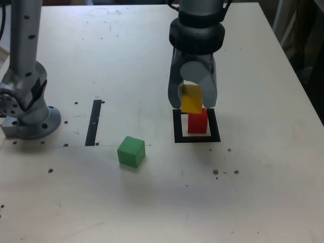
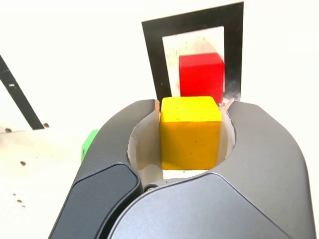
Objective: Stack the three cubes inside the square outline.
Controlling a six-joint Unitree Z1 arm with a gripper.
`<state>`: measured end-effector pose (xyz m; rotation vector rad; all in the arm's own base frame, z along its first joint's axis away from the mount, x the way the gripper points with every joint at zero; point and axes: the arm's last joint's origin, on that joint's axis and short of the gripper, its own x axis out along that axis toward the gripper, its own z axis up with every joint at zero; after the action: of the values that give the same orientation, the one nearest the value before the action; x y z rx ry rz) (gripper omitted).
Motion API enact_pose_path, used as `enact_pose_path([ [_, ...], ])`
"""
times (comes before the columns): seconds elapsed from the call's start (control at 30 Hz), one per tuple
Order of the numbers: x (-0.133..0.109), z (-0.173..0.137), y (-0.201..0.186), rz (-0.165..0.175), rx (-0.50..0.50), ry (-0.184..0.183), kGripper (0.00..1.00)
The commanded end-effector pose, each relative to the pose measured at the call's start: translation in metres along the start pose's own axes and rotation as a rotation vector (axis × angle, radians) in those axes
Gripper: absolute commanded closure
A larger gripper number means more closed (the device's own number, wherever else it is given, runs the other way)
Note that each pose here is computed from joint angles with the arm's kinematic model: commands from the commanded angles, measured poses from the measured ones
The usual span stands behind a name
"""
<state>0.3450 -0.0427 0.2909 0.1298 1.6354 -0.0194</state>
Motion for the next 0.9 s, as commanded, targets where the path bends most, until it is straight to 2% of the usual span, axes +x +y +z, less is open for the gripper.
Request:
enact_pose_path([
  [0.0, 0.004, 0.002, 0.0, 0.01, 0.001, 0.011, 0.83],
  [0.3, 0.01, 0.009, 0.0, 0.03, 0.003, 0.007, 0.83],
  [0.5, 0.013, 0.013, 0.0, 0.032, 0.005, -0.005, 0.83],
  [0.87, 0.017, 0.017, 0.005, 0.031, 0.004, -0.004, 0.82],
])
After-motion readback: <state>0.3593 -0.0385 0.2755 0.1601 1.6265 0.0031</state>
